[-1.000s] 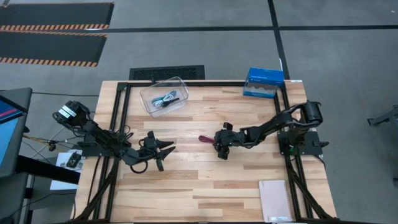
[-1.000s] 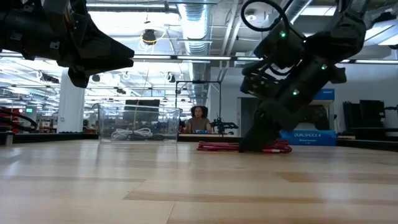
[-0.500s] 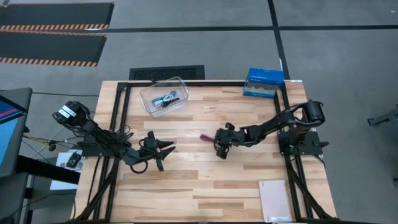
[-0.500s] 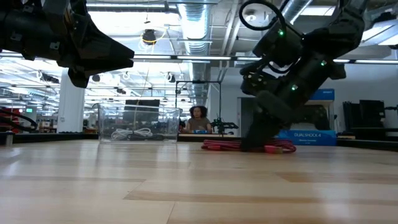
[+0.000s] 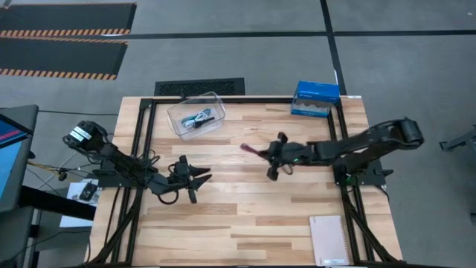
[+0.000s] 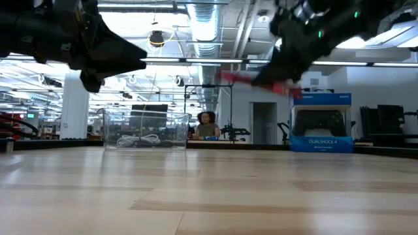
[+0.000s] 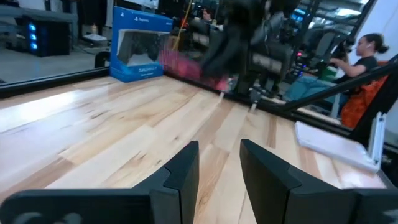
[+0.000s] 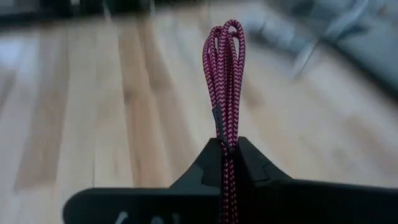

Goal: Pick and place USB-C Cables
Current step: Put the pink charger cable into the transparent bin

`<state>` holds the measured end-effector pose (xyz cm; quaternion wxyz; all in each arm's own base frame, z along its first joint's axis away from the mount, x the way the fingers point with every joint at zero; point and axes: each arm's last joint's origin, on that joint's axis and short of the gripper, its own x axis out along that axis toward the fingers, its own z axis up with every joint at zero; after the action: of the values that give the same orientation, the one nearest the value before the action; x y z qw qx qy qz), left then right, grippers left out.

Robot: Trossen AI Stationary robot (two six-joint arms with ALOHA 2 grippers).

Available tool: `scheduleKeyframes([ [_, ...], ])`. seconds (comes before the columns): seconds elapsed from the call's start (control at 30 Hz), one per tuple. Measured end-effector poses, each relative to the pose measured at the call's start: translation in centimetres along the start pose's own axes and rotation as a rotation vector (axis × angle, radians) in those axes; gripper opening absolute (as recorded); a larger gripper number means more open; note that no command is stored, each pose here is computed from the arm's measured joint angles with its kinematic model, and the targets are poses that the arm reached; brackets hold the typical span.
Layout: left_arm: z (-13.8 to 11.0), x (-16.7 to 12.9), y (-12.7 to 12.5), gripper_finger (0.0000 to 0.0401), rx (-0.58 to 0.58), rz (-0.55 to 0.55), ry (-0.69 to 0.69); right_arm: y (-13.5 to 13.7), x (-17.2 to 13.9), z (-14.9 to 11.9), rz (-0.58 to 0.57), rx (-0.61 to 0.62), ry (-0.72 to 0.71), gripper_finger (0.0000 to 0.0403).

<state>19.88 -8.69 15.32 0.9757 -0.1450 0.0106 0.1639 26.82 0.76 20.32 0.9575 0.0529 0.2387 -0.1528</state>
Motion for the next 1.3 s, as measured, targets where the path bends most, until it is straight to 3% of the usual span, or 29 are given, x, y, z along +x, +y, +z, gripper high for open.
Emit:
scheduleKeyframes([
  [0.23,1.6,1.0,1.0,0.0106,-0.035,-0.052,-0.026,-0.6,-5.2,4.5,-0.022,-0.018,-0.332,0.0017],
  [0.43,4.2,1.1,1.9,0.0105,-0.034,-0.095,-0.107,-1.3,-8.7,6.3,-0.004,-0.050,-0.519,0.0017],
  [0.6,6.2,0.8,2.5,0.0106,-0.025,-0.140,-0.179,-2.0,-10.3,4.4,0.018,-0.054,-0.702,0.0022],
  [0.77,7.0,0.5,3.2,0.0106,-0.017,-0.126,-0.179,-3.4,-11.1,1.5,0.024,0.061,-0.849,0.0022],
  [1.3,12.5,4.6,3.7,0.0106,0.042,-0.088,-0.151,-3.7,-7.9,0.9,0.089,0.128,-0.936,0.0020],
])
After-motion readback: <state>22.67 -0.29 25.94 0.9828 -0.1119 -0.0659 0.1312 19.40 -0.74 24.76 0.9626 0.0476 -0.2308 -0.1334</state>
